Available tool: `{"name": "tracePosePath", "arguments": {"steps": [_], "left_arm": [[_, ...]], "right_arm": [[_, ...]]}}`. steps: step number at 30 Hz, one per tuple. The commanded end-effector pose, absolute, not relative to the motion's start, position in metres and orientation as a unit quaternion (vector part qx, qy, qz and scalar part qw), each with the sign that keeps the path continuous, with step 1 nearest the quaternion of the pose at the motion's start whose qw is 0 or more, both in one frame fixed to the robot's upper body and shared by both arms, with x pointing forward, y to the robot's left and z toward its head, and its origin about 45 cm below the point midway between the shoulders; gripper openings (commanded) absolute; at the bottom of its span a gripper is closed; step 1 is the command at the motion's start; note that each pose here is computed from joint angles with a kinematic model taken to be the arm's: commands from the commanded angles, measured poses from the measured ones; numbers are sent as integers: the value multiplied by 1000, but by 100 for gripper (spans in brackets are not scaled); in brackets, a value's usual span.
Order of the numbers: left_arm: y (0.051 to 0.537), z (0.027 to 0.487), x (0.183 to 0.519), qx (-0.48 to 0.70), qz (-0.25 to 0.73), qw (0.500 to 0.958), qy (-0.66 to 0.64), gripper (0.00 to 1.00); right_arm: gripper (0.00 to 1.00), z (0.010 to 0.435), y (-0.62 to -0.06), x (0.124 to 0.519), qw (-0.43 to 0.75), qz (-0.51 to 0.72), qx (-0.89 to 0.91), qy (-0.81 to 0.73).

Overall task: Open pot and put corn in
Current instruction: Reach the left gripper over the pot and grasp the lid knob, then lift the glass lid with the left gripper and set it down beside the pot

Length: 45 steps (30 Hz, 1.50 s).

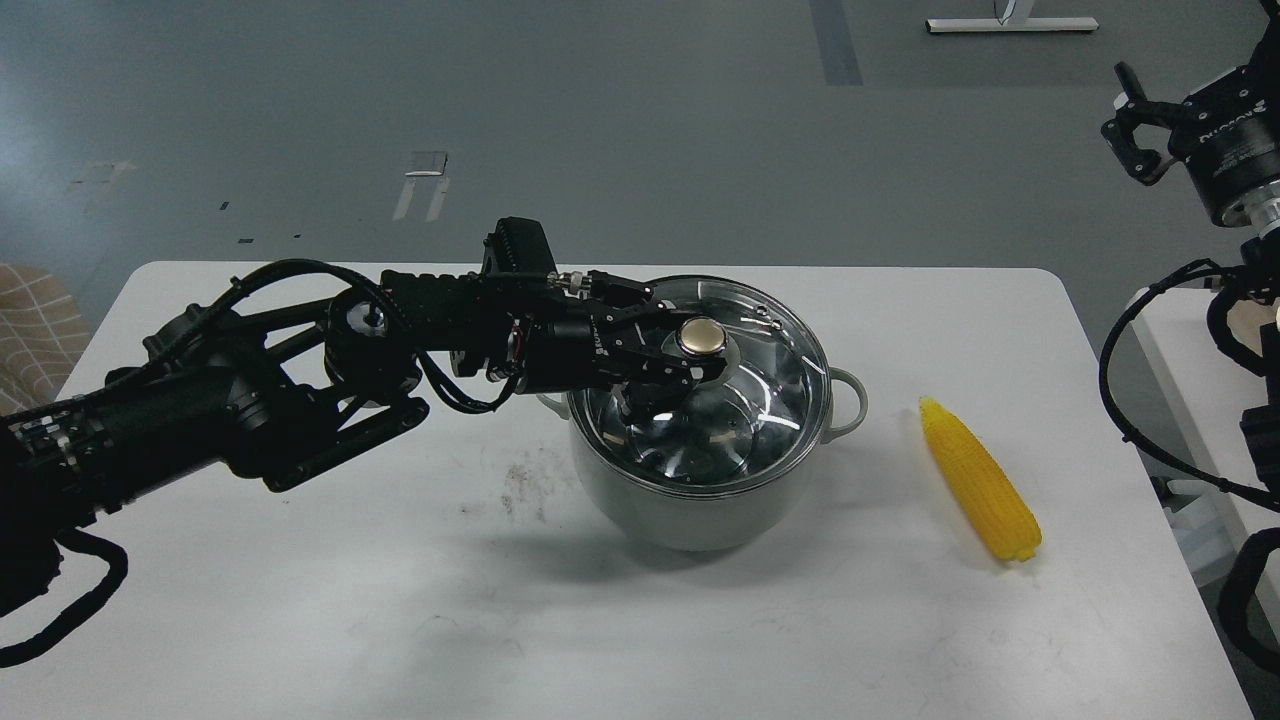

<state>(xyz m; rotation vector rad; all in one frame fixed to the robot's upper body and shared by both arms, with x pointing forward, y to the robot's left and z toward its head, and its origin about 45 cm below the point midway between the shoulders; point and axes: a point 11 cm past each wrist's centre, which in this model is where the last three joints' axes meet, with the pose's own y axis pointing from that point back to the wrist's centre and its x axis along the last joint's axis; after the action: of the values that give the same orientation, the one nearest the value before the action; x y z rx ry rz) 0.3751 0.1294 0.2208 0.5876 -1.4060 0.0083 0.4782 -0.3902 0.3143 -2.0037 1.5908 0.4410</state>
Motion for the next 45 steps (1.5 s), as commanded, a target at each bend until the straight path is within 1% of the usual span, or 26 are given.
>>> {"name": "tracePosePath", "arguments": {"steps": [1,3,7,11,14,16,18,20,21,22,24,26,27,30,34,38,40,43,45], "left_arm": [[132,221,373,265,6,724,-637,28],[130,225,371,257,5,722,-642,26],[126,239,365,241,3,717,-654,26],[139,267,371,238,21,702,-671,26],[162,287,376,250,41,689,-679,26],[187,301,380,268,58,680,-680,26],[233,316,382,307,84,670,-671,26],[257,322,381,329,95,663,-665,26],[285,324,379,356,108,659,-654,26],[299,323,376,368,114,660,-645,26],[349,311,362,405,155,684,-587,26],[372,304,354,423,174,692,-559,26],[395,298,347,444,189,693,-536,26],[435,273,333,484,210,682,-506,26],[454,254,324,497,229,679,-490,26],[464,209,301,506,243,696,-449,26],[471,197,297,514,248,694,-439,26],[484,167,290,535,258,688,-418,27],[483,159,289,535,261,689,-414,27]], "right_arm": [[100,314,-391,478,269,164,-743,591],[100,314,-392,478,269,163,-742,591],[100,312,-394,476,267,164,-741,594],[100,309,-395,475,265,166,-740,595],[100,308,-396,475,265,166,-740,596],[100,307,-399,474,262,165,-739,598],[100,306,-400,473,261,166,-738,600],[100,305,-400,473,261,167,-737,600],[100,303,-401,472,259,168,-737,601],[100,302,-401,471,259,169,-737,602],[100,301,-401,471,258,170,-736,602],[100,300,-402,470,258,170,-736,603],[100,300,-402,470,258,170,-736,603],[100,300,-401,471,258,170,-737,602],[100,299,-400,470,257,171,-737,602],[100,299,-401,469,257,170,-737,602],[100,298,-401,469,256,171,-737,602],[100,298,-400,469,256,171,-737,602],[100,298,-400,469,256,170,-737,601]]}}
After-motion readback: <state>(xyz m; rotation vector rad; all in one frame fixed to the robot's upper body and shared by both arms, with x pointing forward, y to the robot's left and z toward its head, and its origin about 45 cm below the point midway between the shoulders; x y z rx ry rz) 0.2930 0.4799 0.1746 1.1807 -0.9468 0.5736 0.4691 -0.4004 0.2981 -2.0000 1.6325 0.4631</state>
